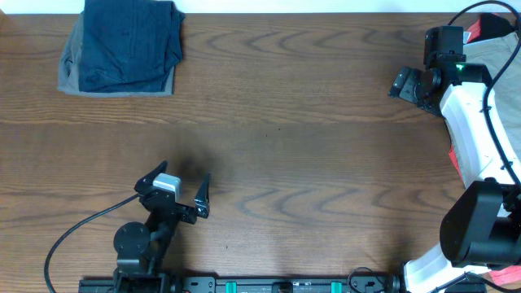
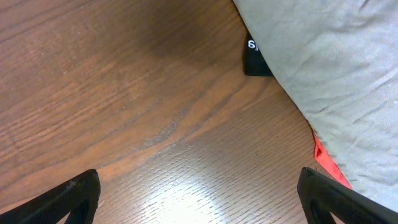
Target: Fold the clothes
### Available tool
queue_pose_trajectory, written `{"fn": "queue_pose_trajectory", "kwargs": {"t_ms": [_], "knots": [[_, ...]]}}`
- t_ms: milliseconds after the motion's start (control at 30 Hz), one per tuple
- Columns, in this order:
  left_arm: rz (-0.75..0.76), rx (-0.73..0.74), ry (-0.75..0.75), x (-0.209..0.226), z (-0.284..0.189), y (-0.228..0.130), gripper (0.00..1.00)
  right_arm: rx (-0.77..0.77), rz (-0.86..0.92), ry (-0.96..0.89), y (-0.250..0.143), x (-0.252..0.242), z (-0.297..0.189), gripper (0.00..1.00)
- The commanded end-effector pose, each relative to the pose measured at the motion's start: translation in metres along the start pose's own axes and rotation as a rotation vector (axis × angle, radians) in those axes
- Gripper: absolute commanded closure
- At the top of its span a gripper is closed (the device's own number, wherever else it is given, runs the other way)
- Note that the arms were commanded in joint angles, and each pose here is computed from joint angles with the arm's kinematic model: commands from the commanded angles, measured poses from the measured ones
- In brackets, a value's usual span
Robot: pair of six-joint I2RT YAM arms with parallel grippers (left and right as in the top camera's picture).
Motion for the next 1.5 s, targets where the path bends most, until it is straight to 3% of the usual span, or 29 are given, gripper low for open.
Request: {"fn": "queue_pose_trajectory", "kwargs": {"t_ms": [0, 567, 767, 967, 1467], "knots": [[0.013, 0.003, 0.11, 0.009, -0.001, -0.005, 0.02, -0.026, -0.014, 0.005, 0.002, 0.001, -0.009, 0.01], [0.009, 0.026, 0.247, 0.024, -0.002, -0.02, 0.02, -0.026, -0.014, 0.006, 0.001, 0.001, -0.009, 0.01], [0.032, -0.065, 0.268, 0.027, -0.003, -0.005, 0.02, -0.026, -0.014, 0.006, 0.001, 0.001, -0.009, 0.01], [0.006, 0.043, 0.273, 0.026, -0.003, -0.022, 0.02, -0.019, -0.015, 0.015, 0.001, 0.002, -0.009, 0.01], [0.006, 0.043, 0.272, 0.026, -0.002, -0.022, 0.02, -0.019, -0.015, 0.015, 0.001, 0.002, -0.009, 0.01]]}}
Point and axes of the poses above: each gripper's point midway between its finger pads, its own z axis out along the fingers, its own x axis along the line the jaws close on, y = z × x, the point moved 9 cm from there along -z, back along the fingers, and after that the axes turned 12 degrees about z, right-handed, at the moved point
